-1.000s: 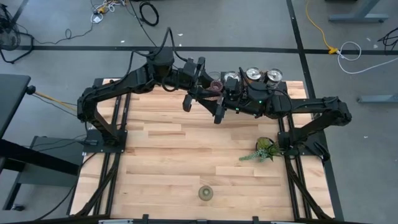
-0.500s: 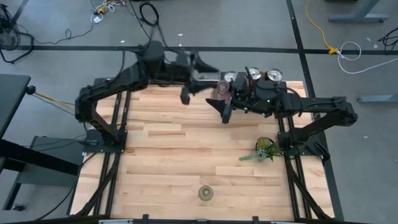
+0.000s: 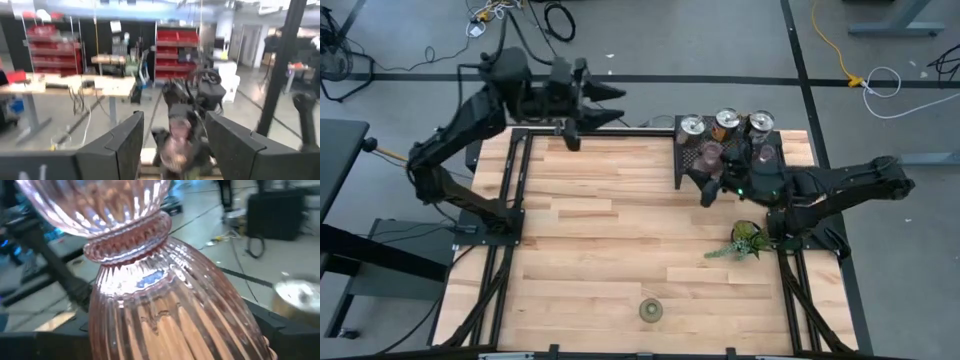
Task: Pick & Place candle stick holders
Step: Put the pink candle holder on the shelf aligned with the pink candle holder
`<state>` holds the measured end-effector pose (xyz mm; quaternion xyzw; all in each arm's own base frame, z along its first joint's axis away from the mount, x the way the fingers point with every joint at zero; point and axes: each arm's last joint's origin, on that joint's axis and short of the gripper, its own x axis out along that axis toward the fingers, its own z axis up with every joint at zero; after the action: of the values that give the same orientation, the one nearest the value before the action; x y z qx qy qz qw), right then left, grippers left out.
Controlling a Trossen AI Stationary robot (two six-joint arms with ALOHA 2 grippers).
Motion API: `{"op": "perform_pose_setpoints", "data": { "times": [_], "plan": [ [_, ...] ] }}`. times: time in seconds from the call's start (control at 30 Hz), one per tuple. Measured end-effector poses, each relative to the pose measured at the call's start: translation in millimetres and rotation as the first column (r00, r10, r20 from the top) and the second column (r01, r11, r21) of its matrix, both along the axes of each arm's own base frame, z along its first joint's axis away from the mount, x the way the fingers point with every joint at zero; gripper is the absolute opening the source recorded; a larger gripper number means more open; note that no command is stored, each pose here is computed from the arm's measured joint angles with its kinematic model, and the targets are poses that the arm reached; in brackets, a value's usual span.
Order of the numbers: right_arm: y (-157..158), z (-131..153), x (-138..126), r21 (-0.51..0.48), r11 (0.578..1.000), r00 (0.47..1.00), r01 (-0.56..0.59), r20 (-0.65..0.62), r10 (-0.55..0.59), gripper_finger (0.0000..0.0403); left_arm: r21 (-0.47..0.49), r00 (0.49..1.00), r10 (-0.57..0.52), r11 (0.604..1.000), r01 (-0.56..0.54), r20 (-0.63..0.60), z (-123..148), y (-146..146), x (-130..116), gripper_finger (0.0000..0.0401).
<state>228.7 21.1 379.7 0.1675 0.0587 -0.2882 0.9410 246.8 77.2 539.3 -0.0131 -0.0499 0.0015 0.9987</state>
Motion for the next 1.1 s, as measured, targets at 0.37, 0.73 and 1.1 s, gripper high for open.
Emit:
{"op": "perform_pose_setpoints", "data": {
  "times": [0.37, 0.73, 1.1],
  "plan": [
    [11, -99, -33, 0.104, 0.938, 0.938, 0.331, 0.073, -0.339, 0.0293, 0.045, 0.987, 0.007, 0.999, 0.0, -0.159, -7, -9, -28, 0.0211],
    [-8, -163, -48, 0.158, 0.841, 0.841, 0.517, 0.09, -0.534, 0.0293, 0.023, 0.977, 0.003, 1.0, 0.002, -0.214, -14, -8, -24, 0.0211],
    [-36, -188, -55, 0.166, 0.768, 0.773, 0.619, 0.042, -0.633, 0.0293, 0.015, 0.972, 0.001, 1.0, 0.002, -0.234, -16, -8, -25, 0.0211]
  ]
}}
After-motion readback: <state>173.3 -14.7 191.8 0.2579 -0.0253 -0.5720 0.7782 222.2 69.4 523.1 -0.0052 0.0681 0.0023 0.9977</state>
